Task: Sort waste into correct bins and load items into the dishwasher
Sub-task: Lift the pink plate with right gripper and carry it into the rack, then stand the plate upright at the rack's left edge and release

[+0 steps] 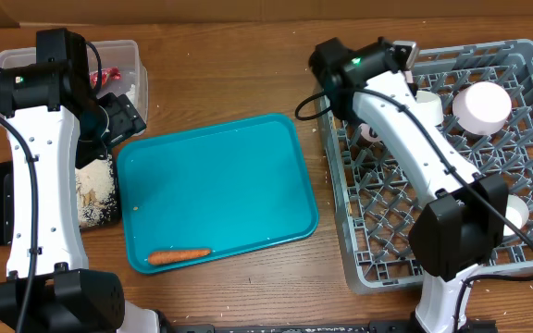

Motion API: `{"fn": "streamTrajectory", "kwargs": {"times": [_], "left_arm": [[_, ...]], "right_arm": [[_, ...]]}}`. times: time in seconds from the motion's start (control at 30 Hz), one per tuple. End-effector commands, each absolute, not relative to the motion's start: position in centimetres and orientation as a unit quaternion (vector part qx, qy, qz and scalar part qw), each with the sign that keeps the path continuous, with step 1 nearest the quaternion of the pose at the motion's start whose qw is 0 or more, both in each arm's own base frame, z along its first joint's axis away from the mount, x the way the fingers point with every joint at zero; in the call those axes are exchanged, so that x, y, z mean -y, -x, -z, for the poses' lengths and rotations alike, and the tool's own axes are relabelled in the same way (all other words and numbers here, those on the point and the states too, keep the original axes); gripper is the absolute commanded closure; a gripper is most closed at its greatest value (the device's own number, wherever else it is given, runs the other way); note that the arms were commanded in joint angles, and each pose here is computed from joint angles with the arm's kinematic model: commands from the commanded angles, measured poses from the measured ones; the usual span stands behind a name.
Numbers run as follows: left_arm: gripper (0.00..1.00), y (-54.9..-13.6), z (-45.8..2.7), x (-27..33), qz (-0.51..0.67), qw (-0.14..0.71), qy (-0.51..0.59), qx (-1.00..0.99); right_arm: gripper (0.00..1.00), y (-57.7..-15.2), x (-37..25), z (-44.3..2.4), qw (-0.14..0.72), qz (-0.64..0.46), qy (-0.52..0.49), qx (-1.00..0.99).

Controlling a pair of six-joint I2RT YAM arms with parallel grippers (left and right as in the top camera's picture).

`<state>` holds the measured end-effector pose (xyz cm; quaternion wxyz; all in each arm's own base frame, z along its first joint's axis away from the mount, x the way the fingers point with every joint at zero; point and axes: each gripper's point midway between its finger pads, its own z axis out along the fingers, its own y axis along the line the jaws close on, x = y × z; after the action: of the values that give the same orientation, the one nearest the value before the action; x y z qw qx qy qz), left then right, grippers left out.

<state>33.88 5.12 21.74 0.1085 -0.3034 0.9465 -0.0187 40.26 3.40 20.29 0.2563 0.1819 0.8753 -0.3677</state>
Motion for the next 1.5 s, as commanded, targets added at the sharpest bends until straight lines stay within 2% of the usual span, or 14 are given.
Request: {"fn": "streamTrajectory", "kwargs": {"times": [0.0,0.33,0.43,0.53,0.6,0.7,0.83,0.9,0.93,1.0,1.03,1.1,1.23,1.47], "left_arm": [[0.16,-34.1,-22.3,-5.3,0.014,0.119,0.306,-0.944],[0.15,-34.2,-22.3,-5.3,0.015,0.122,0.306,-0.944],[0.13,-34.3,-22.3,-5.3,0.015,0.123,0.306,-0.944],[0.12,-34.4,-22.3,-5.3,0.015,0.125,0.306,-0.944],[0.12,-34.4,-22.3,-5.4,0.015,0.125,0.306,-0.944],[0.12,-34.3,-22.3,-5.3,0.015,0.124,0.306,-0.944],[0.11,-34.3,-22.3,-5.3,0.015,0.123,0.306,-0.944],[0.10,-34.2,-22.3,-5.3,0.015,0.122,0.306,-0.944],[0.10,-34.2,-22.3,-5.3,0.015,0.122,0.306,-0.944],[0.08,-34.2,-22.3,-5.3,0.015,0.122,0.306,-0.944],[0.08,-34.2,-22.3,-5.3,0.015,0.122,0.306,-0.944],[0.07,-34.2,-22.3,-5.3,0.017,0.121,0.306,-0.944],[0.07,-33.5,-22.0,-4.8,0.024,0.103,0.305,-0.946],[0.03,-29.7,-18.6,-2.0,0.023,-0.001,0.347,-0.937]], "right_arm": [[0.96,-40.1,-3.9,-19.8,0.260,0.369,-0.182,-0.874],[0.96,-38.6,-9.6,-16.1,0.196,0.246,-0.176,-0.933],[0.93,-38.4,-11.8,-15.8,0.198,0.223,-0.159,-0.941],[0.84,-37.9,-13.5,-15.8,0.204,0.217,-0.140,-0.944],[0.47,-37.6,-14.4,-15.9,0.207,0.215,-0.130,-0.946],[0.31,-37.3,-15.2,-16.1,0.211,0.209,-0.120,-0.947],[0.28,-37.3,-16.3,-17.4,0.215,0.182,-0.093,-0.955],[0.26,-37.5,-17.9,-18.2,0.209,0.141,-0.043,-0.967],[0.25,-37.5,-19.3,-18.5,0.202,0.108,0.000,-0.973],[0.13,-36.8,-23.0,-19.0,0.178,0.015,0.114,-0.977],[0.11,-35.6,-25.4,-19.3,0.158,-0.047,0.189,-0.968],[0.07,-33.6,-28.1,-19.8,0.128,-0.129,0.256,-0.949],[0.04,-32.7,-29.0,-19.9,0.111,-0.163,0.261,-0.945],[0.03,-35.9,-24.7,-19.8,0.129,-0.120,0.168,-0.970]]}}
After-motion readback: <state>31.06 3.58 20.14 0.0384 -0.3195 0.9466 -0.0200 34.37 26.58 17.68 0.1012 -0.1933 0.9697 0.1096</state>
